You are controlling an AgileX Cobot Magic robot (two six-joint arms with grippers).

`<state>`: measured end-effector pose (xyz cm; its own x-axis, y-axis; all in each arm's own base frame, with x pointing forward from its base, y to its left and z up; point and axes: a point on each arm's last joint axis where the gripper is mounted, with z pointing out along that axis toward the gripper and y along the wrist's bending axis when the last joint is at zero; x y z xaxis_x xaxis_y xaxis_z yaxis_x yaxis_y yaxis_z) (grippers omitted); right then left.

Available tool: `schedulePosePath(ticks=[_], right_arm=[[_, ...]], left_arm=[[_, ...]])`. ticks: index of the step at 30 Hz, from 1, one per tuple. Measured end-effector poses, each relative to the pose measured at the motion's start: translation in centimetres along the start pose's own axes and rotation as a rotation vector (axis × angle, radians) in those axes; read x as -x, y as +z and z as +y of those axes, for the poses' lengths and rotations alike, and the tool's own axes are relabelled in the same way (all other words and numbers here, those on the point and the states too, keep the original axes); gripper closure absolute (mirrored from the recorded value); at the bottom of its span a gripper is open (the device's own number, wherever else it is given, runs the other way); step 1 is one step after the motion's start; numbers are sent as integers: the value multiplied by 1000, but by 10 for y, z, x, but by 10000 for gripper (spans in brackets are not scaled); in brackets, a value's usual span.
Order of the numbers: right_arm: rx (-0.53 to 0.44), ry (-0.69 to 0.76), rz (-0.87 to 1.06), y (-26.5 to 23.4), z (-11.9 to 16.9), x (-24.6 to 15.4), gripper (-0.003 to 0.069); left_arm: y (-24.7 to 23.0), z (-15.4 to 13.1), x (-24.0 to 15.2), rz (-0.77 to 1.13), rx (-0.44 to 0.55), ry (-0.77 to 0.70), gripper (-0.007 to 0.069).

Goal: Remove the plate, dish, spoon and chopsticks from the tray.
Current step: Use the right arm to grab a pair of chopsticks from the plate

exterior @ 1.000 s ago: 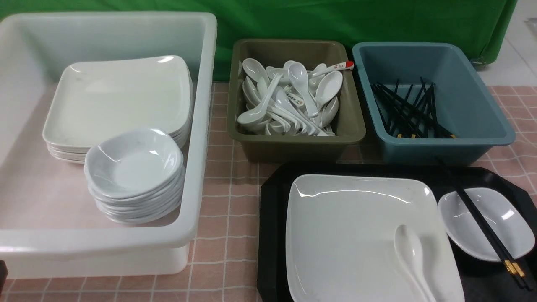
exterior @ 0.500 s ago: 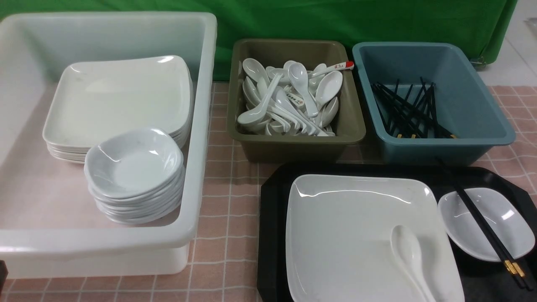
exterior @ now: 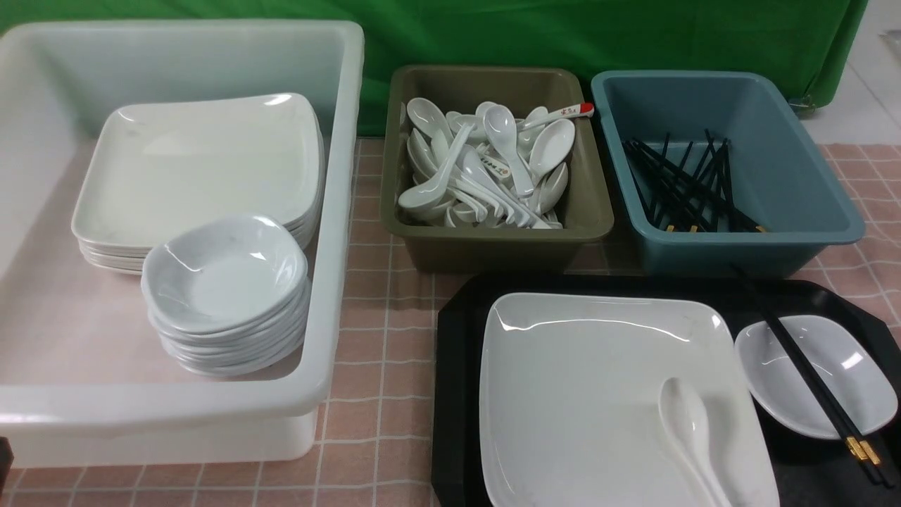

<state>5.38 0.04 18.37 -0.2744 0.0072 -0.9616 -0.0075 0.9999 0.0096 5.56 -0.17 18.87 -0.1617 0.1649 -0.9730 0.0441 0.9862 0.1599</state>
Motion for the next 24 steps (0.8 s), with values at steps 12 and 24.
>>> schedulePosePath(ticks=[12,24], right_arm=[[0,0,0,0,0,0,417],[50,293,-42,0,4,3,417]], left_arm=[[0,0,0,0,0,0,603],[0,0,0,0,0,0,604]])
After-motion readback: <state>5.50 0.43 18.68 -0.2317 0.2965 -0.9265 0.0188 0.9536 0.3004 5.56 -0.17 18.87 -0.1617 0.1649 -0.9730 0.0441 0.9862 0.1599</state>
